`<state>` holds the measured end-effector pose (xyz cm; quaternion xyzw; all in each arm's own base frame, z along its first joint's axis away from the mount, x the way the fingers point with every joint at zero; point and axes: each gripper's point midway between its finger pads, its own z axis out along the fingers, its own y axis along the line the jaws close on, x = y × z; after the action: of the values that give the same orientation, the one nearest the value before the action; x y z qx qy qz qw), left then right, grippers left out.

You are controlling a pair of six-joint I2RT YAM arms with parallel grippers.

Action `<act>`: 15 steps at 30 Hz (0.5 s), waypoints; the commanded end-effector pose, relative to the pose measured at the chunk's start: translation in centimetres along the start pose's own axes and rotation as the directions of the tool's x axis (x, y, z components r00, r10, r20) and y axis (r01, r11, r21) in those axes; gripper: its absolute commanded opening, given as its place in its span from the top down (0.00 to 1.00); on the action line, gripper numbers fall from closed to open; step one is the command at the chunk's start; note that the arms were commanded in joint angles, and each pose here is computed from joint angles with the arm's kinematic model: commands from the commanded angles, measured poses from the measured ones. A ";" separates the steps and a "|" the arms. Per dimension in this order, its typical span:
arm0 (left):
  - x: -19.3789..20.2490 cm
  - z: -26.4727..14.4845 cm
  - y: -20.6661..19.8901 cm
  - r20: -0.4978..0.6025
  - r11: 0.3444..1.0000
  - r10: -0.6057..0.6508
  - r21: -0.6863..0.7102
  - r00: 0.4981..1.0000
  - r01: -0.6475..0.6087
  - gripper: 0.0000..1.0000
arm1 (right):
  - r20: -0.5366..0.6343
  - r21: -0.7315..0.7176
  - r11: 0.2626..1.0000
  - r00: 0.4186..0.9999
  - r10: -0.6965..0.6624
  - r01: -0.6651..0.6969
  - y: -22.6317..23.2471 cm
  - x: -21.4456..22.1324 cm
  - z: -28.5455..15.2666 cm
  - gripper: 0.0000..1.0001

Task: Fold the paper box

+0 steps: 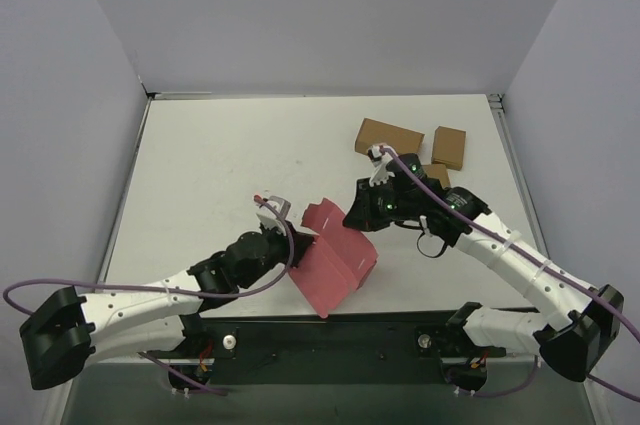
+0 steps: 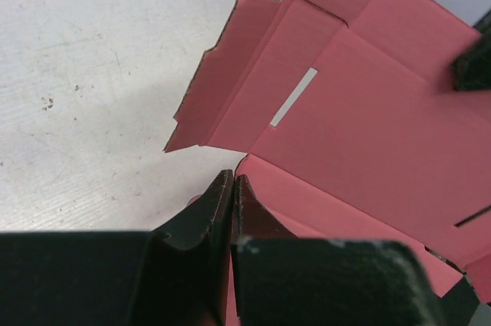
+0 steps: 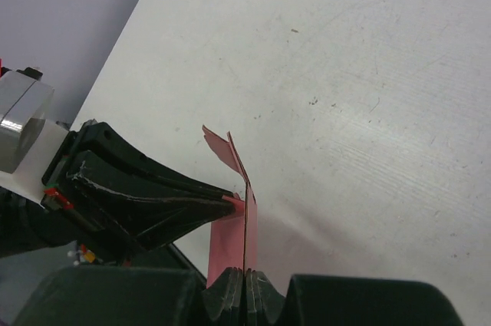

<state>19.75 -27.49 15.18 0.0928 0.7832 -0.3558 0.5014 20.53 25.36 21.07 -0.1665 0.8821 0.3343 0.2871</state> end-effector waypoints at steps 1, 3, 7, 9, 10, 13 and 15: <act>-2.5 1.2 -0.6 0.129 0.995 -0.084 -0.047 0.988 0.091 1.00 | 0.083 0.106 0.993 0.994 -0.068 0.059 -0.8 -0.2 2.1 1.00; -1.8 1.8 -0.5 0.119 0.997 -0.054 -0.053 0.991 0.060 1.00 | 0.091 0.152 0.984 0.990 -0.111 0.096 -1.4 0.1 3.0 1.00; -0.1 2.6 -0.1 0.084 0.998 -0.007 -0.057 0.996 0.012 1.00 | 0.030 0.204 0.955 0.973 -0.227 0.216 -3.0 2.8 5.3 1.00; 0.6 2.8 0.2 0.076 0.998 -0.005 -0.055 0.997 0.010 1.00 | 0.005 0.221 0.940 0.963 -0.268 0.260 -3.4 3.6 6.3 1.00; 1.3 2.9 0.5 0.061 0.998 0.002 -0.065 0.998 0.002 1.00 | -0.016 0.226 0.929 0.955 -0.297 0.293 -3.4 4.5 6.7 1.00; 2.6 3.3 1.2 0.038 0.997 0.006 -0.078 0.999 -0.003 1.00 | -0.041 0.274 0.884 0.923 -0.382 0.378 -3.8 5.3 7.6 1.00; 3.4 3.5 1.4 0.026 0.997 0.003 -0.077 1.000 -0.001 1.00 | -0.057 0.282 0.868 0.910 -0.411 0.410 -3.9 6.0 8.2 1.00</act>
<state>20.33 -26.44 6.41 0.1029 0.8404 -0.2457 0.4720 20.26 27.88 11.90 -0.2749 0.8767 0.1917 0.3450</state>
